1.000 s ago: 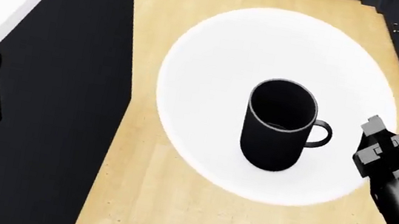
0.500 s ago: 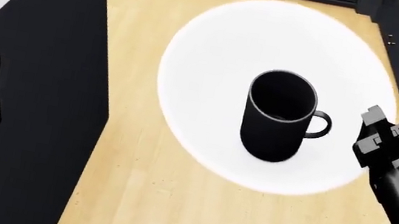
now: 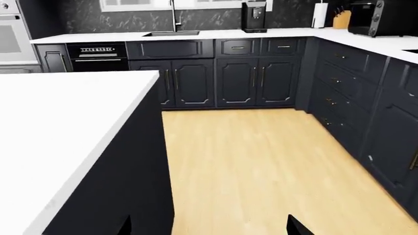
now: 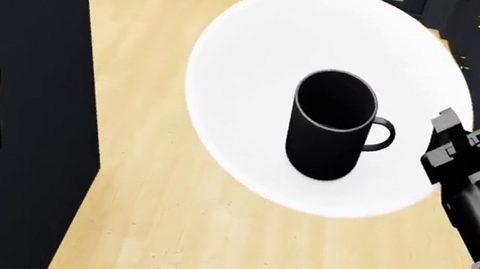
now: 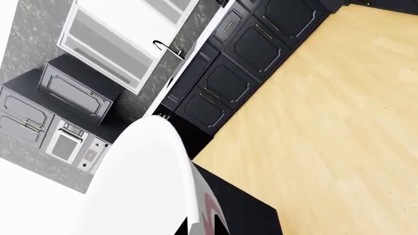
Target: Place the cup inside the bowl on the dining table and move the bowl to any counter.
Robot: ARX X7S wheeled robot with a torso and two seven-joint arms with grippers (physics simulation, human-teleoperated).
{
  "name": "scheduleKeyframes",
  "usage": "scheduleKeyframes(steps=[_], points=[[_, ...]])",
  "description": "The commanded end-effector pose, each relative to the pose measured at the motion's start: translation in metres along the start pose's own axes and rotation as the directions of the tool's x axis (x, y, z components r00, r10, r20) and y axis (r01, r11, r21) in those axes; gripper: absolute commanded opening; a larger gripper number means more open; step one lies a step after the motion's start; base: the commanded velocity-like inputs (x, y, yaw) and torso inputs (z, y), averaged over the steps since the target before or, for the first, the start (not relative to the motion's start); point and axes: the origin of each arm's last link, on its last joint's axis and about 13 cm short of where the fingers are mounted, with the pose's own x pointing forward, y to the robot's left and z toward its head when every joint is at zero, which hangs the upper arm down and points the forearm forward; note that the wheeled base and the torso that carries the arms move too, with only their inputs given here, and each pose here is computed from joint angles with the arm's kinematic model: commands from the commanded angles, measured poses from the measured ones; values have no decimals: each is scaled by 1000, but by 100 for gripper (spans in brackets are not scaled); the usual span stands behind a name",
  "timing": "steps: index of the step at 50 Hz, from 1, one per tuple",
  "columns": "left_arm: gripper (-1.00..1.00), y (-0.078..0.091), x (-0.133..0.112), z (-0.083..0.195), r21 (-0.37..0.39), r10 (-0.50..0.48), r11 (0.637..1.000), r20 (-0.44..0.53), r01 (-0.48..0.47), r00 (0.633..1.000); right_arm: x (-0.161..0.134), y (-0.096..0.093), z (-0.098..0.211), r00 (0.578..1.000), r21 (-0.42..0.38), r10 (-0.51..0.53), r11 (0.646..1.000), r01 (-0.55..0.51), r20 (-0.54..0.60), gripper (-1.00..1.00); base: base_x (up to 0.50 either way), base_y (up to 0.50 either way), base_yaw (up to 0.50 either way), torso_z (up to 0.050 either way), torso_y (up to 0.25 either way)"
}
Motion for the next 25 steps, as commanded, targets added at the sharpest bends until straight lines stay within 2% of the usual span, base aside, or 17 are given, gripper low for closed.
scheduleKeyframes(steps=[1,8,25], points=[[100,0,1,0,0,0,1000,2,0,1000,0,4,3,999,13,40,999,-40,12,-100,500,-184,0,0,11],[100,-3,2,-2,-2,1,1000,-1,-1,1000,1,4,2,999,-5,44,999,-44,-7,-100,500,-106,0,0,1],[100,0,1,-4,-6,1,1000,-2,-1,1000,4,4,1,999,9,45,999,-45,-1,-100,500,-5,0,0,1]])
